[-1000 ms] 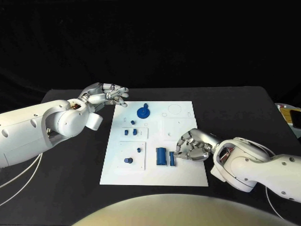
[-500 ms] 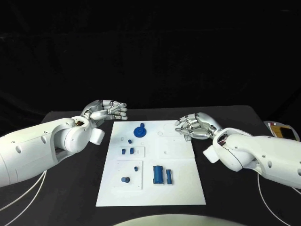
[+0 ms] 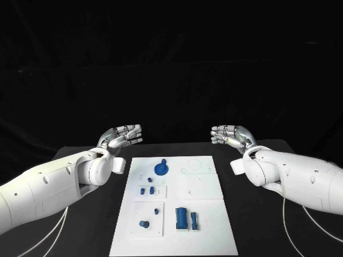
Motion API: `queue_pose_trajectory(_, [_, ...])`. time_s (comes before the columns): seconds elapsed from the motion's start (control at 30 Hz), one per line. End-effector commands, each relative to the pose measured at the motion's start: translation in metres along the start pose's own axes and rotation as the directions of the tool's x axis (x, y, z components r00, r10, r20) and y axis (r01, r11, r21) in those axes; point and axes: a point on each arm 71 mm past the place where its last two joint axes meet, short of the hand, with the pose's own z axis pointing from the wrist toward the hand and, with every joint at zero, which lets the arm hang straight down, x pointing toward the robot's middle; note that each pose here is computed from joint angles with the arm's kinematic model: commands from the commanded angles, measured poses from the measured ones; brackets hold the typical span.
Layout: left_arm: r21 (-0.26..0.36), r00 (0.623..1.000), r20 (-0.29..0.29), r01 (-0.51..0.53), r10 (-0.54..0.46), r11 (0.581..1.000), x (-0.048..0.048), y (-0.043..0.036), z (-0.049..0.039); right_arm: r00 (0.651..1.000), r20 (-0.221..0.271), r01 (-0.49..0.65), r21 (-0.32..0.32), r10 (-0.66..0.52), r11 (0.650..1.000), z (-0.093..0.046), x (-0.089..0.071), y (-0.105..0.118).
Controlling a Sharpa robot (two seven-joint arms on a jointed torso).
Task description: Assemble the parts on the task board
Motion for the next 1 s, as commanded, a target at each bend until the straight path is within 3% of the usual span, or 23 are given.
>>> queue_pose_trajectory(0.03, [0.004, 1.000, 0.001, -0.004, 0.004, 1.000, 0.0035, -0.0009, -0.0012, 1.000, 0.003, -0.006, -0.003, 0.006, 1.000, -0.002, 0.004, 0.002])
queue_pose_trajectory(0.2, [0.017, 1.000, 0.027, -0.015, 0.015, 1.000, 0.0122, -0.0026, -0.0063, 0.998, 0.028, -0.049, -0.017, 0.049, 0.999, -0.008, 0.016, 0.010])
queue_pose_trajectory(0.33, [0.036, 0.997, 0.065, -0.034, 0.032, 0.999, 0.0253, -0.0058, -0.0150, 0.992, 0.064, -0.109, -0.033, 0.111, 0.993, -0.019, 0.032, 0.024])
queue_pose_trajectory(0.5, [0.067, 0.990, 0.126, -0.067, 0.058, 0.996, 0.0457, -0.0127, -0.0313, 0.977, 0.108, -0.182, -0.048, 0.186, 0.982, -0.035, 0.051, 0.044])
queue_pose_trajectory(0.67, [0.089, 0.982, 0.170, -0.093, 0.077, 0.992, 0.0601, -0.0189, -0.0448, 0.966, 0.130, -0.219, -0.053, 0.224, 0.974, -0.046, 0.061, 0.056])
queue_pose_trajectory(0.83, [0.102, 0.977, 0.196, -0.109, 0.087, 0.989, 0.0682, -0.0230, -0.0535, 0.962, 0.138, -0.231, -0.054, 0.237, 0.971, -0.050, 0.064, 0.060])
queue_pose_trajectory(1.0, [0.105, 0.975, 0.203, -0.114, 0.090, 0.988, 0.0706, -0.0243, -0.0562, 0.962, 0.138, -0.231, -0.054, 0.237, 0.971, -0.050, 0.064, 0.060])
